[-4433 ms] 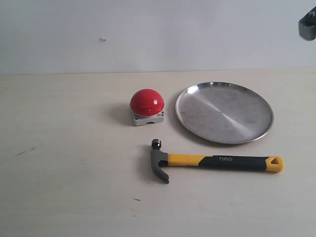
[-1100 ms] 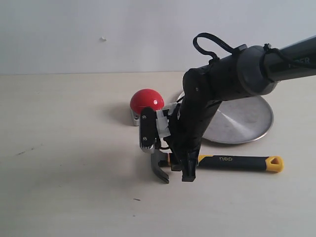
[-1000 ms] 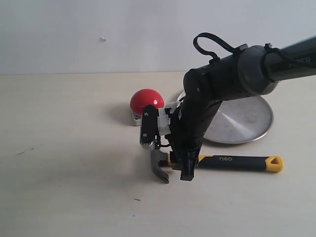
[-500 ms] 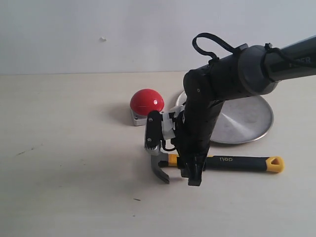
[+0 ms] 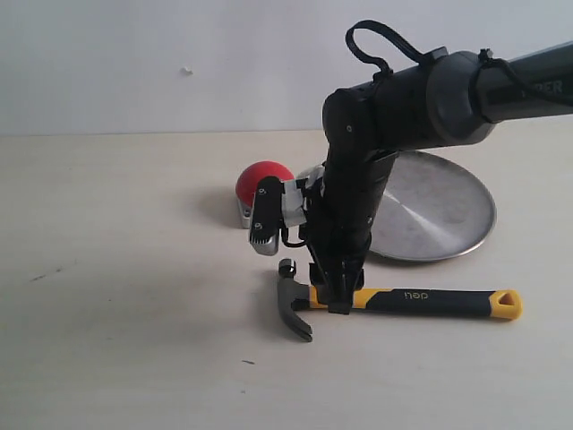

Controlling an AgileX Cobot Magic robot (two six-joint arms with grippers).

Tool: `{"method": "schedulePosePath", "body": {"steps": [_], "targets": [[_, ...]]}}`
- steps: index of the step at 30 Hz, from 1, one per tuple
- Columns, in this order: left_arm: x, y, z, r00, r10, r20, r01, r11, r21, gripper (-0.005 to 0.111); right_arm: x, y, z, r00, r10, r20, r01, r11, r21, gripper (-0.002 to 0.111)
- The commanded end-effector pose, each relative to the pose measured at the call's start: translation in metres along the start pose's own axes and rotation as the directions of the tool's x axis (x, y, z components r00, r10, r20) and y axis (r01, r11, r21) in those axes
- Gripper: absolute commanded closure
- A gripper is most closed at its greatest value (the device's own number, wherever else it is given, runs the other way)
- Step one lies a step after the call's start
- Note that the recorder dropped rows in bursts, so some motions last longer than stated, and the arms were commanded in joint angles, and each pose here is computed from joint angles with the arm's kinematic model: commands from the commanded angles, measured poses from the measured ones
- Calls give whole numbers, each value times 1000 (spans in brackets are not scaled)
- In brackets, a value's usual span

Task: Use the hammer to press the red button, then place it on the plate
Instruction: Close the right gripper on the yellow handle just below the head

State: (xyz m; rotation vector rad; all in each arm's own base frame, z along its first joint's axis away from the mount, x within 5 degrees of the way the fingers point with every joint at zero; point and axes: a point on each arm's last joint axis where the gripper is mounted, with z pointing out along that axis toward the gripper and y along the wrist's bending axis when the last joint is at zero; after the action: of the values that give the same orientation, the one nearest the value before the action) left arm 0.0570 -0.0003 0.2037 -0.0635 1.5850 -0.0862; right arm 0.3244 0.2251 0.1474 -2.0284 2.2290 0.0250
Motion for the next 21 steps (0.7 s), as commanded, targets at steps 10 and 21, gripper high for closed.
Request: {"method": "schedulePosePath", "body": {"steps": [10,21], "targets": [[-2,0,-1,1000,-3,19,3,1000,3,107,-3,-5,8,998,44,35,-45,999,9,54],[-2,0,-1,1000,-3,19,3,1000,3,107,-4,-6,13,993,108,47,-109,994,18,54]]}}
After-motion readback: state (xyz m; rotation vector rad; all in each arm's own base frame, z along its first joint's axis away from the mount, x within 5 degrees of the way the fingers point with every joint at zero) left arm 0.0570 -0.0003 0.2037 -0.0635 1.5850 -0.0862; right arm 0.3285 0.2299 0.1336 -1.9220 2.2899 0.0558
